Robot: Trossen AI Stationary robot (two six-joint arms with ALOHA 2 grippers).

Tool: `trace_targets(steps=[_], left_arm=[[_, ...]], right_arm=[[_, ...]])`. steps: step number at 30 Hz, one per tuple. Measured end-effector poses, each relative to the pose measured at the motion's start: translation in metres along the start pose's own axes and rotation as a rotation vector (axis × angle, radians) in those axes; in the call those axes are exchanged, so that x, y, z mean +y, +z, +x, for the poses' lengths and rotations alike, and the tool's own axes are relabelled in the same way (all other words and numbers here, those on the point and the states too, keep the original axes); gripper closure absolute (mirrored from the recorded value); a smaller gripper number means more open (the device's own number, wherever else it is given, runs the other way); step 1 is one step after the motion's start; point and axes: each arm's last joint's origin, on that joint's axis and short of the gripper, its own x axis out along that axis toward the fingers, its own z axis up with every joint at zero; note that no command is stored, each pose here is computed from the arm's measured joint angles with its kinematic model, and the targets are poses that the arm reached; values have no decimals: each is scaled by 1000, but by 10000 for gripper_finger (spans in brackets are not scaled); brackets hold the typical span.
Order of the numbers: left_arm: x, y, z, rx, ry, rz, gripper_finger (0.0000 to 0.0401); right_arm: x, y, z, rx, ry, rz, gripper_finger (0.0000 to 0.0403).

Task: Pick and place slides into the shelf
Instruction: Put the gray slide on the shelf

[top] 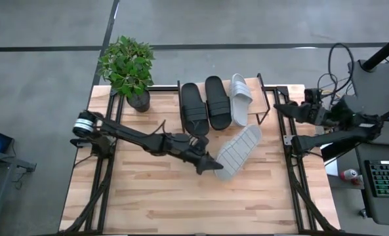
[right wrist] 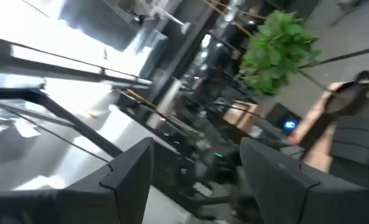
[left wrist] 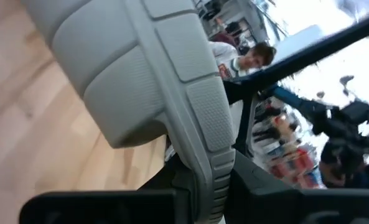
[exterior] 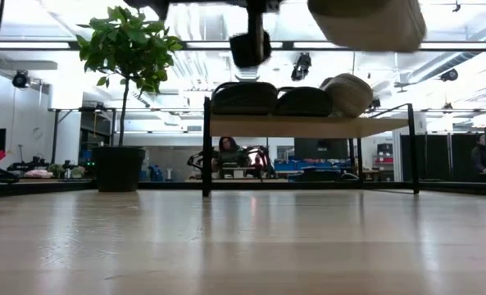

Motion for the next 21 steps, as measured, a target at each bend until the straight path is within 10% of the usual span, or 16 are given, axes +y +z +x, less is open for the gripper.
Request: trace_targets(steps=[21], left_arm=[[-86,82,-82,-160,6,554,379]], right_arm=[[64,45,14,218,-273,-479,172]])
